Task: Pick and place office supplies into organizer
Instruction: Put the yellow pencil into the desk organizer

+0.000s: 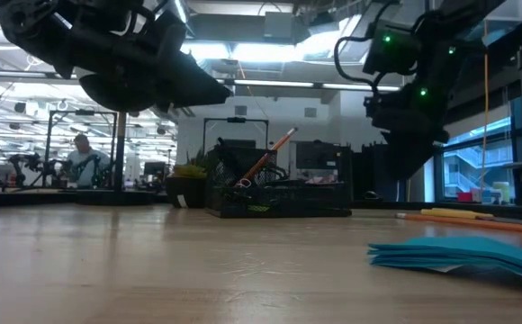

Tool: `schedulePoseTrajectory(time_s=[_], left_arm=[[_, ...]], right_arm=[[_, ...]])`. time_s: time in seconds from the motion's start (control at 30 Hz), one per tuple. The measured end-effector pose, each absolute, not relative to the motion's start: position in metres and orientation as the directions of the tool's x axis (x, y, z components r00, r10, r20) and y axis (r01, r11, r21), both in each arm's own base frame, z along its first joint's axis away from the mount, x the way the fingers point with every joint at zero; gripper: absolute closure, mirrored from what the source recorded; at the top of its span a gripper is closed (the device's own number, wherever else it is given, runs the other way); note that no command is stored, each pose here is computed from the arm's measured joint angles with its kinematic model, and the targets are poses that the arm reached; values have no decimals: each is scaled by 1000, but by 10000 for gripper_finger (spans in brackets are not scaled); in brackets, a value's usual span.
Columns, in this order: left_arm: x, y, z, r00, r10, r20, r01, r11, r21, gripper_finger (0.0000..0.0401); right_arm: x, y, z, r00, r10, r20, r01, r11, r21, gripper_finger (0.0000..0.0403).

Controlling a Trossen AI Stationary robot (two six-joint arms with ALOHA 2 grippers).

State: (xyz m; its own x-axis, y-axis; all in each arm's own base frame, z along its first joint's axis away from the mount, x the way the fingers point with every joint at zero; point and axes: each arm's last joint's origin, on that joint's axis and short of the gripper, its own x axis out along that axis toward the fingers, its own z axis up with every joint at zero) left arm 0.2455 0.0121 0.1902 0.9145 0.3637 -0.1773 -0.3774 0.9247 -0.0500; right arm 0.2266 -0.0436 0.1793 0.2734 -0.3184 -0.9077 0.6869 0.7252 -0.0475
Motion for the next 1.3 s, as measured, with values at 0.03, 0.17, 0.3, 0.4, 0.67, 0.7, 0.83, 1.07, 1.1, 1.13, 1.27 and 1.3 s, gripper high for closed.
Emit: schedulePoseTrajectory(time_s=[0.03,0.17,0.3,0.4,0.67,0.7,0.83,1.07,1.1,1.13,1.27,1.3], left_arm=[[245,12,190,914,364,-179,-378,925,-50,284],[245,12,189,912,364,-191,-379,924,-47,285],[245,12,189,911,364,-192,-381,923,-59,283],[245,12,189,911,364,-192,-381,923,-60,285],[245,12,189,911,365,-192,-382,922,-60,285],[245,12,189,911,365,-192,-382,922,-60,286],[245,12,189,911,365,-192,-382,922,-60,289],[245,12,188,909,365,-202,-383,922,-56,287],[245,12,188,908,365,-205,-383,922,-54,287],[245,12,187,907,365,-210,-383,922,-53,288],[245,12,187,907,365,-212,-383,922,-52,291],[245,12,187,906,365,-212,-383,922,-52,292]], right_arm=[[228,-44,178,278,-315,-908,687,725,-41,179],[234,-44,168,255,-300,-919,682,730,-49,179],[237,-47,155,202,-267,-942,681,730,-61,179],[237,-50,149,179,-242,-953,685,727,-56,180],[237,-57,146,179,-216,-960,702,711,-30,182],[238,-57,146,187,-212,-959,702,712,-20,184],[241,-56,143,207,-166,-964,694,719,25,198],[251,-58,138,187,-146,-971,672,740,18,228],[253,-58,138,185,-146,-972,671,741,17,231],[255,-59,138,184,-145,-972,670,742,16,234],[259,-62,134,160,-137,-978,666,746,4,241],[259,-64,133,151,-135,-979,669,744,1,242]])
